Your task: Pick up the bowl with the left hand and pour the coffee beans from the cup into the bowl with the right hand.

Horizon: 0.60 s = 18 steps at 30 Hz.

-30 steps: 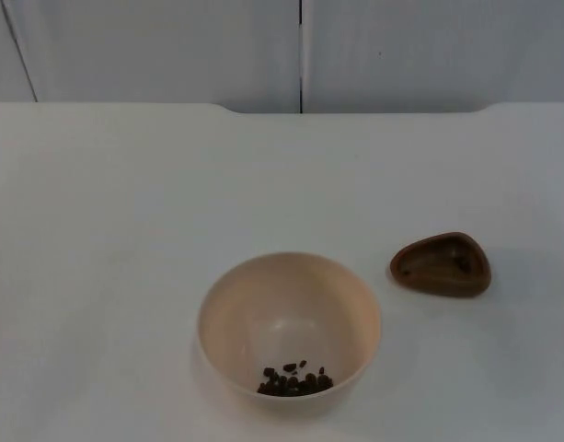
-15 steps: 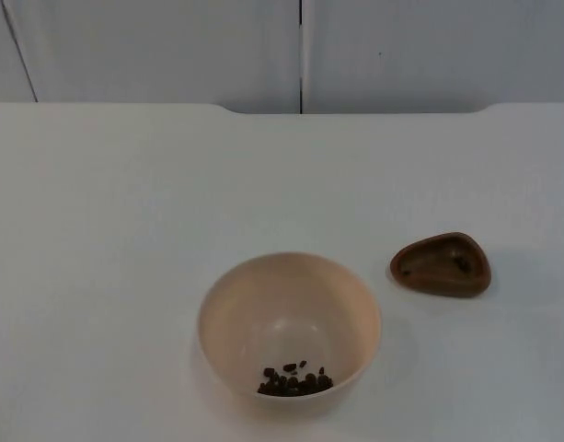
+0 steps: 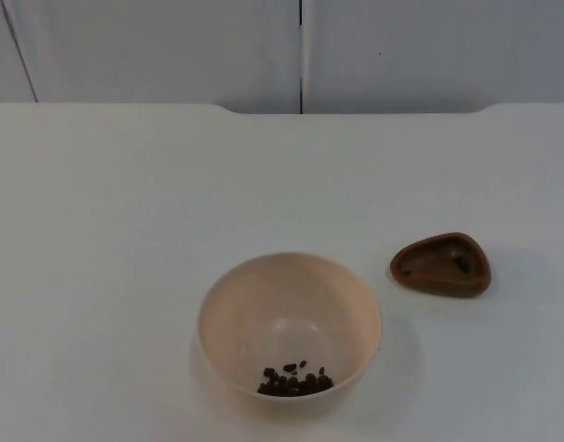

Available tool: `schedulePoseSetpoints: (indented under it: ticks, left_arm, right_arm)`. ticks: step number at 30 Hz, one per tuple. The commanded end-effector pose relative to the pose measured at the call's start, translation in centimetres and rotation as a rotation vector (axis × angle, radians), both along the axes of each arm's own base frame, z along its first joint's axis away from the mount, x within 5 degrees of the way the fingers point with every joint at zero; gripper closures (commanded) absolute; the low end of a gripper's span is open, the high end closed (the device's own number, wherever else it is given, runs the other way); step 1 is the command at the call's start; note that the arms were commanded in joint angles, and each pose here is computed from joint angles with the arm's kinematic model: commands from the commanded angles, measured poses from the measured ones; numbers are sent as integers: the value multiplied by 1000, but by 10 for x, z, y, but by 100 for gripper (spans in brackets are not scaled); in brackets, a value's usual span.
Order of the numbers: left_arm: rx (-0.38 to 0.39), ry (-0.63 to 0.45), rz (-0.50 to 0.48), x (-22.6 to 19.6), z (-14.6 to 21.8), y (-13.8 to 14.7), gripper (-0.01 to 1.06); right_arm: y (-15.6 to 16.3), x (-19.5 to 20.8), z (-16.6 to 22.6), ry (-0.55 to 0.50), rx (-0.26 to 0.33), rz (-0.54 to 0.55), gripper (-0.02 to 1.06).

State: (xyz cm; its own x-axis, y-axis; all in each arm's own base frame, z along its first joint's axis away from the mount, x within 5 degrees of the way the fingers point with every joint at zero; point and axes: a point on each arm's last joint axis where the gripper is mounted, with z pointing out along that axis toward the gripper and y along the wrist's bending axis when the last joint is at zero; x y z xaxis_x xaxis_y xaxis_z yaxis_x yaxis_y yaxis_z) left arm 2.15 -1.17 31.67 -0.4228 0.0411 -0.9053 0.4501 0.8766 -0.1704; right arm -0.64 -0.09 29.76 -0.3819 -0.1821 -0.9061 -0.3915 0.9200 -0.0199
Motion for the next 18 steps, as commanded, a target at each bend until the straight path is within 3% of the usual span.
schedulePoseSetpoints:
  ticks: [1, 8, 18]
  left_arm:
    - [-8, -36, 6, -10, -7, 7, 0]
    - [-32, -100, 7, -24, -15, 17, 0]
    - [164, 7, -41, -27, -37, 20, 0]
  right_arm:
    - [-1, -6, -12, 36, -19, 13, 29]
    - [1, -5, -14, 12, -77, 69, 29]
    - [2, -3, -17, 9, -87, 70, 29]
